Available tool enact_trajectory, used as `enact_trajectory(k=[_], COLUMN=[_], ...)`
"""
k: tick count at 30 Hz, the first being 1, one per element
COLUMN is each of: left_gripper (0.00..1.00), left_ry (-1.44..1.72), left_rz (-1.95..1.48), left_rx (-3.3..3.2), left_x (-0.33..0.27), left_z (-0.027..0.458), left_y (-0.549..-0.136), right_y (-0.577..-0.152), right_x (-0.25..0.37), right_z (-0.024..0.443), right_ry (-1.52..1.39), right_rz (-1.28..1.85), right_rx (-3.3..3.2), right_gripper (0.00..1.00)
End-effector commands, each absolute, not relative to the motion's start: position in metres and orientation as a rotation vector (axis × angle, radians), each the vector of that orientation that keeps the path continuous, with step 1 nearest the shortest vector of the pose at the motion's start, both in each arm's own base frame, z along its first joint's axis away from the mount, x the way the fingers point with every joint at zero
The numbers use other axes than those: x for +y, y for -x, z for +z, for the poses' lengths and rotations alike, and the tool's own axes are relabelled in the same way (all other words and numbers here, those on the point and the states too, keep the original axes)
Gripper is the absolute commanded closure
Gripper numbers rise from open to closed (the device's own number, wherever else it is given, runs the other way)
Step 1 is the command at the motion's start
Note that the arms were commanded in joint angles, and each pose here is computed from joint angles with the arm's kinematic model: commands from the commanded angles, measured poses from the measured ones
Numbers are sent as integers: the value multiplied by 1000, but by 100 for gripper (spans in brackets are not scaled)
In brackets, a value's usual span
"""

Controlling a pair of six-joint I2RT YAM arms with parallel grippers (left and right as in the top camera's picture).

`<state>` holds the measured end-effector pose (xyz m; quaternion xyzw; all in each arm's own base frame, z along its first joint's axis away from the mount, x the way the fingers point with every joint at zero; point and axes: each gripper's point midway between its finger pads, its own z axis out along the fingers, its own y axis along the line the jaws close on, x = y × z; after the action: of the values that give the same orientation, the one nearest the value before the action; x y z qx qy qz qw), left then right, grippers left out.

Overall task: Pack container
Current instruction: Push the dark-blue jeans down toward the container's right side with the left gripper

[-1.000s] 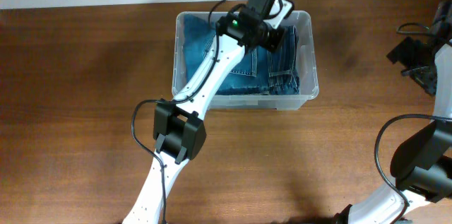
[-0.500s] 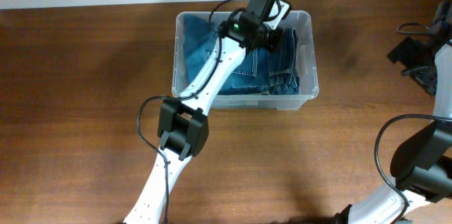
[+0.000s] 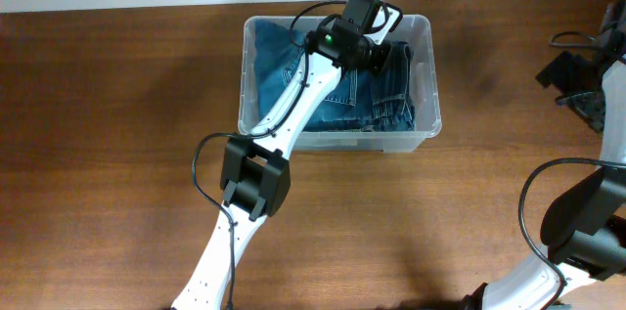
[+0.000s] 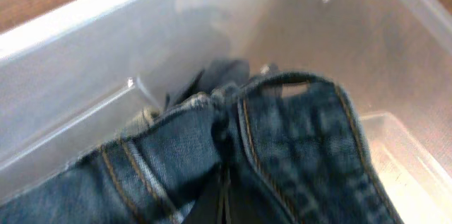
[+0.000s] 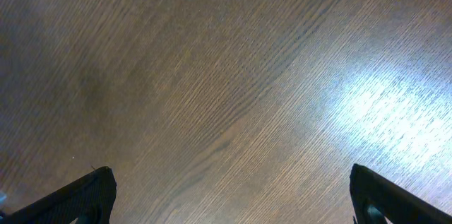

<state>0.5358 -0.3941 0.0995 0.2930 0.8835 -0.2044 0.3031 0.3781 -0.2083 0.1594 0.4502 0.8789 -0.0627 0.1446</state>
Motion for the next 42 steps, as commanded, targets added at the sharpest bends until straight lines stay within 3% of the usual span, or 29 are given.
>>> enact_trajectory(k=[1, 7, 25, 32, 37, 42], left_gripper=[99, 99, 99, 99, 99, 99], left_ry=[-758, -784, -897, -958, -950, -814], left_rz=[-554, -538, -615, -620, -608, -412], left_rx=[2274, 2373, 2710, 2705, 2621, 2492], left_x=[-388, -371, -382, -400, -406, -384], left_z=[178, 197, 95, 78, 95, 132], left_y=[-521, -487, -418, -402, -416, -469], right_y=[-376, -376, -376, -376, -376, -376], right_x=[-210, -210, -210, -210, -210, -210], right_z=[159, 159, 159, 159, 159, 159], right_ry=[-1315, -1315, -1315, -1315, -1315, -1315], right_rz=[-196, -196, -196, -196, -196, -196], right_rx=[2525, 2525, 2525, 2525, 2525, 2525], right_gripper=[2, 2, 2, 2, 2, 2])
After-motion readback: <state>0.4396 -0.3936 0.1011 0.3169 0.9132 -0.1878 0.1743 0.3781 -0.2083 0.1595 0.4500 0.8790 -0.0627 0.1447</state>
